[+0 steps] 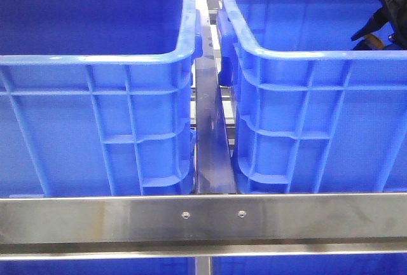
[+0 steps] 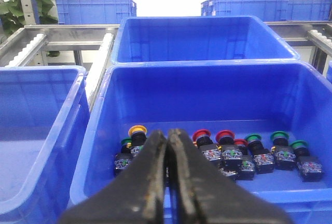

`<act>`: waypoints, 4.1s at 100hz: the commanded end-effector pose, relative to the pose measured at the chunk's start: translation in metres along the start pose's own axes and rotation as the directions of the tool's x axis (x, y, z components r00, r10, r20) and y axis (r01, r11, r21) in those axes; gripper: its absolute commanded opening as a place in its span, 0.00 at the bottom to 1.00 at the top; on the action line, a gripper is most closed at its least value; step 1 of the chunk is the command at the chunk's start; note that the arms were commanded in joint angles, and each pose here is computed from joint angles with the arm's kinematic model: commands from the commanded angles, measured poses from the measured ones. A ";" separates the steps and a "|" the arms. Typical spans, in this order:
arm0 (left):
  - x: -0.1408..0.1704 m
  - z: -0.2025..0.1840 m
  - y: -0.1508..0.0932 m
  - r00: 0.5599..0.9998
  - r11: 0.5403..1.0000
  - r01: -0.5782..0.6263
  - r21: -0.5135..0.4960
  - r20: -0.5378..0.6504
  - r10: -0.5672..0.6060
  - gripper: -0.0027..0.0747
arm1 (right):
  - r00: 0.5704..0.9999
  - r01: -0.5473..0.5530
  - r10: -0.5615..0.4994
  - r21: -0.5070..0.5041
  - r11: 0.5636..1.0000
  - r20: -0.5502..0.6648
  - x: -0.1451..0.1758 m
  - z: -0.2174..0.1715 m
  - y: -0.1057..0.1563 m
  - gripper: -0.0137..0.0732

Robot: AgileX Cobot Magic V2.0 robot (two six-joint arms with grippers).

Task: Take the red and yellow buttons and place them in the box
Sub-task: 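Carry the yellow button with the right gripper over the destination bin, then lower the yellow button into the bin beside the red button and open the right gripper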

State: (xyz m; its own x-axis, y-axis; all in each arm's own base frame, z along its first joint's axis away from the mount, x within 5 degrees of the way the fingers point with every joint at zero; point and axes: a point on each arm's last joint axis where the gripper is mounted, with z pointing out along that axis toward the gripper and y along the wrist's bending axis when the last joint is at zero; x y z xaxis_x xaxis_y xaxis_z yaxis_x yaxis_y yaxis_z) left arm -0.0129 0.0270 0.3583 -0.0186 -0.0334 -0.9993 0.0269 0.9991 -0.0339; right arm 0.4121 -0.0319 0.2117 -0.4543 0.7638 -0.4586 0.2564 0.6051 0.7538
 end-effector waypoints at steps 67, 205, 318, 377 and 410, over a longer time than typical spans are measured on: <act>-0.011 0.001 -0.002 0.998 1.000 0.000 0.011 0.069 -0.001 0.01 | 0.998 0.000 0.007 -0.097 0.995 0.069 -0.028 0.007 0.024 0.23; -0.011 0.001 -0.002 0.998 1.000 0.000 0.011 0.069 -0.001 0.01 | 0.868 0.461 -0.457 0.022 0.887 0.194 -0.042 -0.067 0.058 0.83; -0.011 0.001 -0.002 0.998 1.000 0.000 0.011 0.069 -0.001 0.01 | 0.515 0.720 -0.683 0.171 0.673 0.519 0.103 -0.301 0.038 0.83; -0.011 0.001 -0.002 0.998 1.000 0.000 0.011 0.069 -0.001 0.01 | 0.432 0.727 -0.616 0.150 0.670 0.659 0.137 -0.339 0.005 0.20; -0.011 0.001 -0.002 0.998 1.000 0.000 0.011 0.069 -0.001 0.01 | 0.436 0.724 -0.613 0.147 0.674 0.659 0.137 -0.340 0.005 0.08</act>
State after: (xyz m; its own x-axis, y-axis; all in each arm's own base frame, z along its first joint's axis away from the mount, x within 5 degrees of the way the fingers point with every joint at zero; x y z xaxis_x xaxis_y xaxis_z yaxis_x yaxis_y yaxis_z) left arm -0.0129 0.0270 0.3583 -0.0186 -0.0334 -0.9993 0.0269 0.9991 -0.0339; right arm 0.0621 -0.0004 0.3045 0.1912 0.1149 -0.9748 -0.0303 0.9933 0.1111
